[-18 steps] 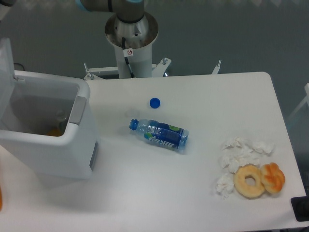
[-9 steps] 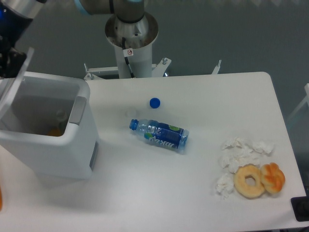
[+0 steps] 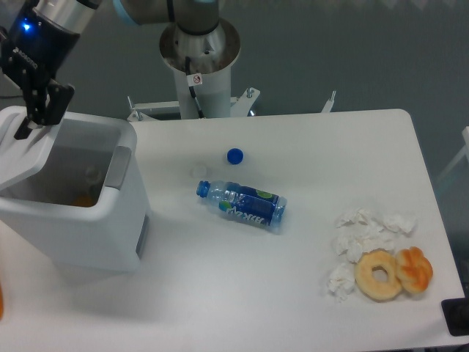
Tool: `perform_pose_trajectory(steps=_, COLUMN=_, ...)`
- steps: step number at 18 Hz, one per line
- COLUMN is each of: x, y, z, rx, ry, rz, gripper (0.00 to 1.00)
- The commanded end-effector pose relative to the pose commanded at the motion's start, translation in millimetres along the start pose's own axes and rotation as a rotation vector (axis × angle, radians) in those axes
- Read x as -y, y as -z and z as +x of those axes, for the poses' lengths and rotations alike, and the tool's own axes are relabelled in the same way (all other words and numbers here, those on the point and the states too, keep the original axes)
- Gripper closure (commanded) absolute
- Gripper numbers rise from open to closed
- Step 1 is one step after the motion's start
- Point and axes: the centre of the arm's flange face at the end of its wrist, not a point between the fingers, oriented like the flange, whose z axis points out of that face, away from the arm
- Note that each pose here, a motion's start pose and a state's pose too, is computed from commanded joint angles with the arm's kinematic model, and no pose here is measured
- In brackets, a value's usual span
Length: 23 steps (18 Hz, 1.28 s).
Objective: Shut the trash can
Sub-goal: 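Lower the gripper onto the back of the raised lid, then push the lid forward and down over the bin opening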
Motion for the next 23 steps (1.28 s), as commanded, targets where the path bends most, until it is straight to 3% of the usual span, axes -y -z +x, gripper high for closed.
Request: perform_pose_trajectory(steps=23, x=-36, y=-8, z=-42, rx=0.027, ry=0.035, rz=-0.041, gripper=0.00)
